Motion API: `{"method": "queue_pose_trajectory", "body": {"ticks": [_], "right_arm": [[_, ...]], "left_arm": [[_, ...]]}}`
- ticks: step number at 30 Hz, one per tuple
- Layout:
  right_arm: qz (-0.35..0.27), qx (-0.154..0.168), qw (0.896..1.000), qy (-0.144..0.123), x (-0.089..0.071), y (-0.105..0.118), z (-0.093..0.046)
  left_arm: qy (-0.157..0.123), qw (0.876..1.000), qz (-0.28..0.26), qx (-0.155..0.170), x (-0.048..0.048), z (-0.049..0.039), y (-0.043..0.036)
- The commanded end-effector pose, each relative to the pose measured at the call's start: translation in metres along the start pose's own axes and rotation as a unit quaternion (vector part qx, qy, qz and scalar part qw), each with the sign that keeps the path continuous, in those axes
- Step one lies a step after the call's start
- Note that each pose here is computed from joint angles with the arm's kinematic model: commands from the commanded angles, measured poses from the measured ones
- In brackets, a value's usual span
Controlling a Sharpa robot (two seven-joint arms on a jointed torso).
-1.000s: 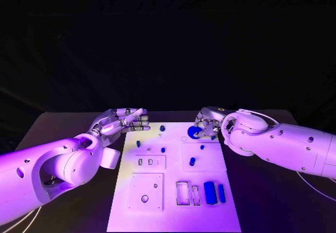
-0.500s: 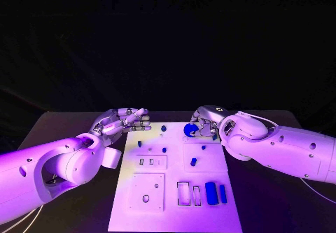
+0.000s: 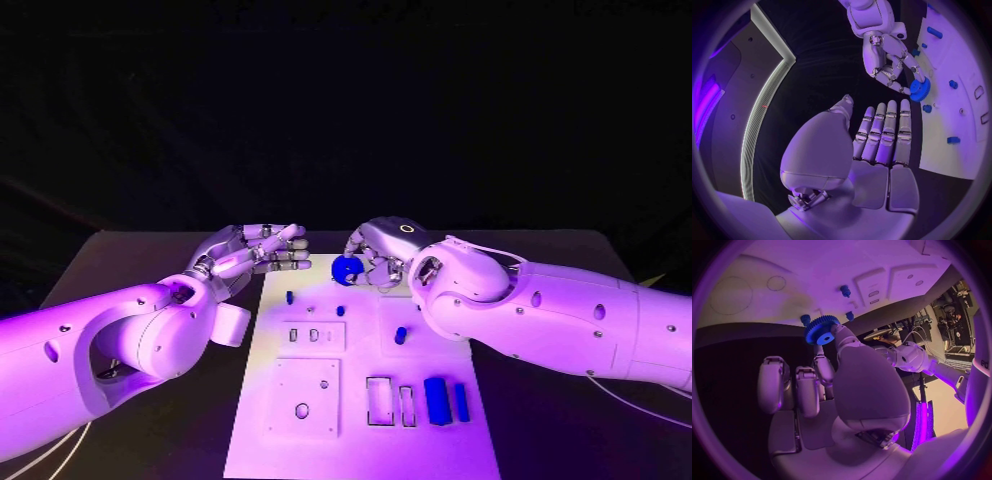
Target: Assemble the parts on the task board
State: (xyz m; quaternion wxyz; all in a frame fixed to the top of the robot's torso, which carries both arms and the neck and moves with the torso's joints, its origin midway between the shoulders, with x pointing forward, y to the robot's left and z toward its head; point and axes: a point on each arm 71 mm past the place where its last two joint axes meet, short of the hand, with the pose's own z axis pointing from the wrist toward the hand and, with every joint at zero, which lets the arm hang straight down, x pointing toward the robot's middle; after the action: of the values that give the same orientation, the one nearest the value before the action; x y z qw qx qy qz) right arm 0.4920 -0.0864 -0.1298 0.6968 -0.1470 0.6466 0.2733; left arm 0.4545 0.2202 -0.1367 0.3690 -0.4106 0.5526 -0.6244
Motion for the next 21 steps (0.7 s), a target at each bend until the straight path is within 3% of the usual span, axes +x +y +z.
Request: {"method": "queue_pose_trajectory", "body": {"ticks": [1, 9, 21], "right_arm": [[-0.01, -0.006, 1.0, 0.0, 0.007, 0.005, 0.006], [-0.008, -0.005, 1.0, 0.015, 0.022, 0.014, 0.017], [-0.013, 0.0, 0.999, 0.035, 0.033, 0.015, 0.022]], "left_arm": [[0.004, 1.0, -0.017, 0.0, 0.002, 0.0009, -0.0005], [0.003, 1.0, -0.02, -0.001, 0.0022, 0.001, -0.0003], [0.004, 1.0, -0.02, -0.001, 0.0027, 0.0011, -0.0003]]}}
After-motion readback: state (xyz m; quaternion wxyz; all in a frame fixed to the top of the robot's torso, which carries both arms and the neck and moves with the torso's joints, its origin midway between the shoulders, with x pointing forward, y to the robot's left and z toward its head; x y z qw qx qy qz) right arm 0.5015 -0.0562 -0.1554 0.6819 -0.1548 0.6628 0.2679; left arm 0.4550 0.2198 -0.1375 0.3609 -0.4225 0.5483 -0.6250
